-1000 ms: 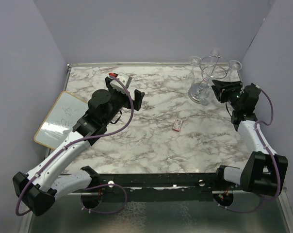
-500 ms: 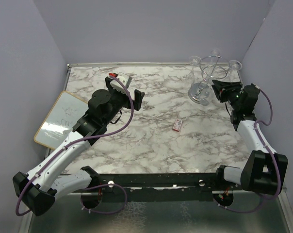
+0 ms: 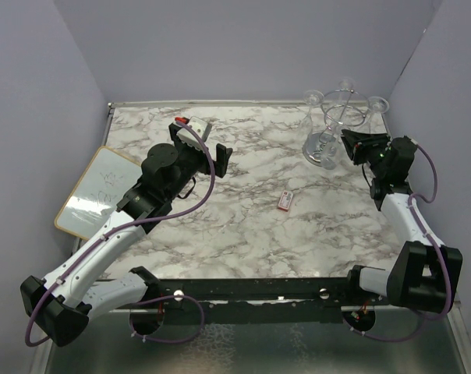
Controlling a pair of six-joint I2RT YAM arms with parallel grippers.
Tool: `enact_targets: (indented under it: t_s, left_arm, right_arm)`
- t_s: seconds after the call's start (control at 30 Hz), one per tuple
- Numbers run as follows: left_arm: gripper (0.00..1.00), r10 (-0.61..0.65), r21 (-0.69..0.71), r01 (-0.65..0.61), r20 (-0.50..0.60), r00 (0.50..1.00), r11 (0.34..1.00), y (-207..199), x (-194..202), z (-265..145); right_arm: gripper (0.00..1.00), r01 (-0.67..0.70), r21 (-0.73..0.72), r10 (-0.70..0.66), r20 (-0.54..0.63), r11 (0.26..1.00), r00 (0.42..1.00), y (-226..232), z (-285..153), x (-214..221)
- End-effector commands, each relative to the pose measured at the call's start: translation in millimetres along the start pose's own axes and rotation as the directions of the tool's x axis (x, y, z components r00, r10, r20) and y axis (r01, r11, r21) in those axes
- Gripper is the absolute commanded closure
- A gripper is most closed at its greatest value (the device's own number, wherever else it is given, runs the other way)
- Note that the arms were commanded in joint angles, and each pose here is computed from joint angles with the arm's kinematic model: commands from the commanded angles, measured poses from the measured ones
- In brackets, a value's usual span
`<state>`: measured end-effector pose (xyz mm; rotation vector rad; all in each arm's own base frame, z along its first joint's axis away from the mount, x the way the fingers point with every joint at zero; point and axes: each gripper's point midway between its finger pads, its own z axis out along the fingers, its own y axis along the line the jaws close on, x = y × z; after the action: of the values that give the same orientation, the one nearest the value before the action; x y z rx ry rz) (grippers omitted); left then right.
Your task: Take the wine glass off the wine glass rack
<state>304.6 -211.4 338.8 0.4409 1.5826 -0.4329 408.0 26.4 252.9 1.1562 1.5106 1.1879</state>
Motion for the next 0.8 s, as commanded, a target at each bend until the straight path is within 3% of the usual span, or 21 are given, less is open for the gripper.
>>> enact_targets:
  t_s: [0.0, 0.47, 0.77]
  left_arm:
    - [0.02, 0.004, 0.017, -0.005, 0.038, 0.999, 1.000, -3.9, -9.8, -3.9]
    - [0.02, 0.003, 0.016, -0.004, 0.040, 0.999, 1.000, -3.7, -10.0, -4.6]
    - [0.02, -0.002, 0.024, 0.001, 0.042, 0.999, 1.000, -5.1, -10.9, -4.9]
  right_arm:
    - [0.78, -0.005, -0.017, 0.006, 0.020, 1.000, 1.000, 2.9, 2.7, -1.2]
    - [0.87, -0.028, -0.013, 0.028, 0.019, 1.000, 0.999, 4.6, -1.0, 3.8]
    - [0.73, -0.092, 0.001, 0.092, 0.060, 0.996, 0.994, 0.5, -7.5, 2.5]
